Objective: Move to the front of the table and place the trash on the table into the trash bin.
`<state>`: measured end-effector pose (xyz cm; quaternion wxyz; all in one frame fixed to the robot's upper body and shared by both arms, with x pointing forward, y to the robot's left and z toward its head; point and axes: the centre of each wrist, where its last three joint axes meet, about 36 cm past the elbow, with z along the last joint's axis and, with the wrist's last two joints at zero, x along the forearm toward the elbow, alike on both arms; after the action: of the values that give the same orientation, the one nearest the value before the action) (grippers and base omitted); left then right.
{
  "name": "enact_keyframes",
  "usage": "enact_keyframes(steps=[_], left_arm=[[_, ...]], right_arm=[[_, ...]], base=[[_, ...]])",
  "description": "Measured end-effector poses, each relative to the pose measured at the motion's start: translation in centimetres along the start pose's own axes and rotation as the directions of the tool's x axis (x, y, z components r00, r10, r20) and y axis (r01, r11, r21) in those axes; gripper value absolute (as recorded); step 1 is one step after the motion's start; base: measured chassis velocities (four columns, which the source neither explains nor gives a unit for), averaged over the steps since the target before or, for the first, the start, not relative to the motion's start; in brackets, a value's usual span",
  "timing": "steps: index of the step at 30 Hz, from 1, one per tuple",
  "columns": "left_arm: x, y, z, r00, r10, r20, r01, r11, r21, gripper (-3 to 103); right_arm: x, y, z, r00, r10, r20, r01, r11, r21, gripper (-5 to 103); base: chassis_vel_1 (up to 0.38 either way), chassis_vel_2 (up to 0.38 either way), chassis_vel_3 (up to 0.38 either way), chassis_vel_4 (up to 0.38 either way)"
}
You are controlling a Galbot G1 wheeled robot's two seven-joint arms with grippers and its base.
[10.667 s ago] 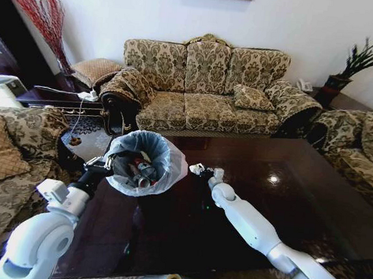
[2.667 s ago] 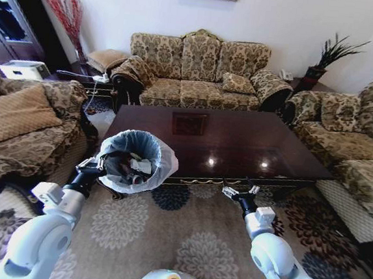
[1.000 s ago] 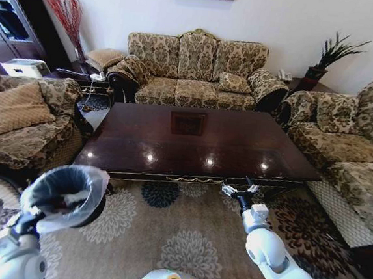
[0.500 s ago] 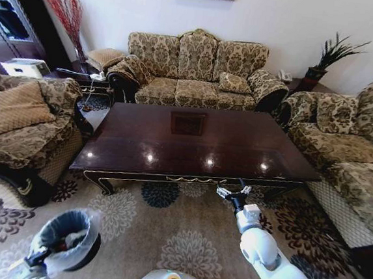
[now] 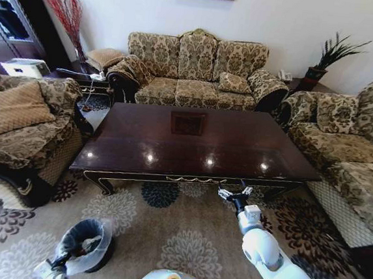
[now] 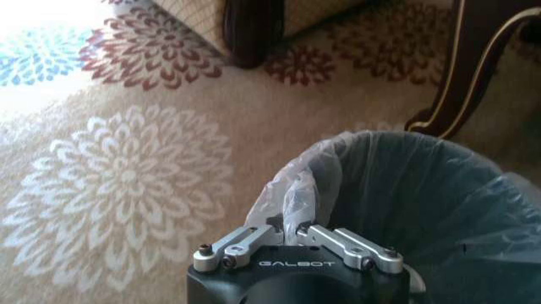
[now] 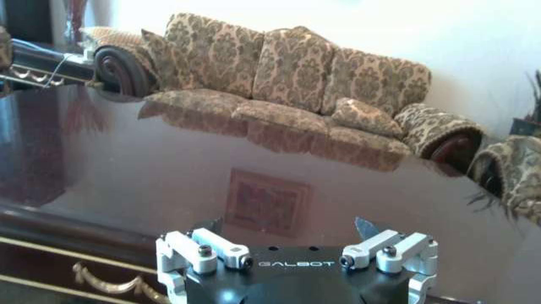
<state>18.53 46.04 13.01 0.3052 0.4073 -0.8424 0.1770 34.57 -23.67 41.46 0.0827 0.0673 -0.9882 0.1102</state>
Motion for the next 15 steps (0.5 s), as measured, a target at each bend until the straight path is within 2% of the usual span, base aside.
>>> enact_keyframes(steps=[3,9,12,15], left_arm=[[-0.2,1.9,1.8,1.000,-0.016,0.002,0.016,1.000,-0.016,3],[-0.2,1.7,2.1,1.000,-0.008,0.008,0.009,1.000,-0.026,2],[0.0,1.2,2.0,1.000,0.025,0.014,-0.025,0.999,-0.023,18],[0.4,1.4,1.6,0.999,0.050,0.020,-0.049,0.999,-0.021,23]], right_arm=[[-0.6,0.6,0.2,1.000,-0.032,0.000,0.032,0.999,0.006,100],[-0.7,0.7,0.3,0.999,-0.035,0.005,0.035,0.999,0.001,100],[-0.8,0.7,0.2,0.999,-0.033,0.009,0.033,0.999,-0.002,100],[-0.8,0.7,0.1,0.999,-0.032,0.010,0.032,0.999,-0.005,100]], base=[[0.000,0.000,0.000,0.000],[0.000,0.000,0.000,0.000],[0.000,0.000,0.000,0.000],[0.000,0.000,0.000,0.000]])
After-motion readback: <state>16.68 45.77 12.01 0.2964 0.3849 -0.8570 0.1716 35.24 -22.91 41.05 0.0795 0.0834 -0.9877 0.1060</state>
